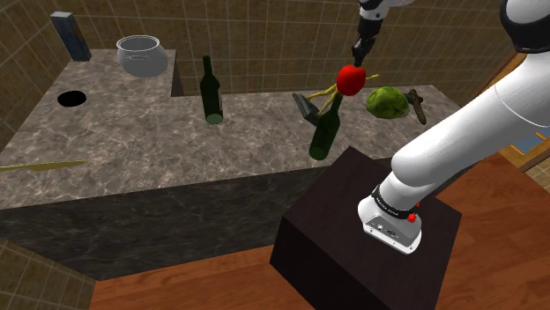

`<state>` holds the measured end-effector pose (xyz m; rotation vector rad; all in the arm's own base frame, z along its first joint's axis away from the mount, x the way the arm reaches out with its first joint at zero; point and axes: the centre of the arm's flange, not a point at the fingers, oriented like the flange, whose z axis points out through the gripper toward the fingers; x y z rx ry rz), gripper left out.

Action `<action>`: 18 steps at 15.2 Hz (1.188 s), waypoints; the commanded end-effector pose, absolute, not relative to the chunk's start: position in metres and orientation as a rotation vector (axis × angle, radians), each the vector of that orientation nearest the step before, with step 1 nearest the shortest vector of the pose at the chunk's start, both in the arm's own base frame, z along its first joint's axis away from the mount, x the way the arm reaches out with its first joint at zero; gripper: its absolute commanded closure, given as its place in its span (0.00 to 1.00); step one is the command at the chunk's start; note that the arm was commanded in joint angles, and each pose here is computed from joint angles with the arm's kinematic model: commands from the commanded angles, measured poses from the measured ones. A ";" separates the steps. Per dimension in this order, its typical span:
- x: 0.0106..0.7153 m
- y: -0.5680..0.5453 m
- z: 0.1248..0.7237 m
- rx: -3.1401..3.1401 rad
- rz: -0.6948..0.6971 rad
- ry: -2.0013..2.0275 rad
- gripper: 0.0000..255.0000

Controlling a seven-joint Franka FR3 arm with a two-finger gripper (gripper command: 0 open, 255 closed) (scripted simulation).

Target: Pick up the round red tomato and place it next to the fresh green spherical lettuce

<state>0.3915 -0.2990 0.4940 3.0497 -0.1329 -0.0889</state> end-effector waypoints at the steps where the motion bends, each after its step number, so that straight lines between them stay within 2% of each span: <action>1: 0.375 -0.319 0.494 3.049 -0.089 -0.131 1.00; 9: 0.315 -0.400 0.494 3.049 -0.089 -0.131 1.00; 18: 0.315 -0.400 0.446 3.049 -0.089 -0.131 1.00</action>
